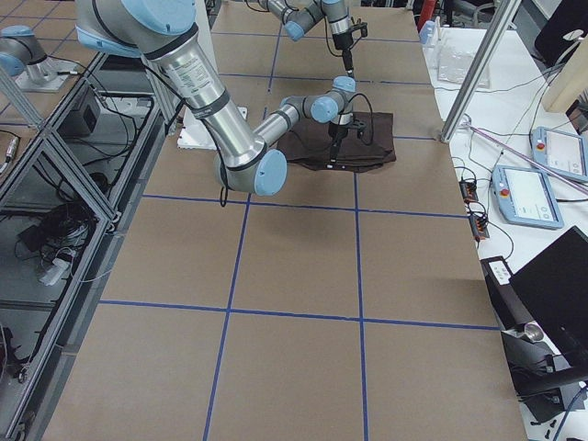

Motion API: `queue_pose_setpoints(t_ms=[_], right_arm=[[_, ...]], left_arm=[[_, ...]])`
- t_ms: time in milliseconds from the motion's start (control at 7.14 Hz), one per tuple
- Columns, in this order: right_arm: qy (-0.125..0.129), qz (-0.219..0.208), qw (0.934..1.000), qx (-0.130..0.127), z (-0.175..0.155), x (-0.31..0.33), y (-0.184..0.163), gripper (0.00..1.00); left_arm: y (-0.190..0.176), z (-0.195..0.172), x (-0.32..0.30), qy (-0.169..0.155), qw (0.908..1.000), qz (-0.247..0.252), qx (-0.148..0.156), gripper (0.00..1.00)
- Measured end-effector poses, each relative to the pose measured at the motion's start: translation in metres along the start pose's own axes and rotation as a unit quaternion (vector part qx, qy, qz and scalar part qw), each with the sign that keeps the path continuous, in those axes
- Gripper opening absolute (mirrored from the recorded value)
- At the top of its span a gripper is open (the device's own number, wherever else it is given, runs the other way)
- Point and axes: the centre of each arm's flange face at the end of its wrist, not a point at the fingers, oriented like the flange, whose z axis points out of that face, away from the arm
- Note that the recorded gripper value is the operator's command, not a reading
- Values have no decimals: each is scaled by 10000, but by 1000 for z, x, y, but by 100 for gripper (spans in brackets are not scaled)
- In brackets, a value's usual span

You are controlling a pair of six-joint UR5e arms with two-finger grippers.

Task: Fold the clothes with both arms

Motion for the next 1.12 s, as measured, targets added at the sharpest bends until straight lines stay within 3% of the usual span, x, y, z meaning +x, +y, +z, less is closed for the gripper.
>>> queue_pose_setpoints(t_ms=[420, 1121], right_arm=[[43, 29, 9999, -124, 1, 7, -4, 100], [171, 136, 9997, -121, 5, 35, -20, 100]], left_arm=[[-1, -1, -1, 1, 10000, -3, 10, 100], [-1, -2, 2, 17, 10000, -11, 11, 100]])
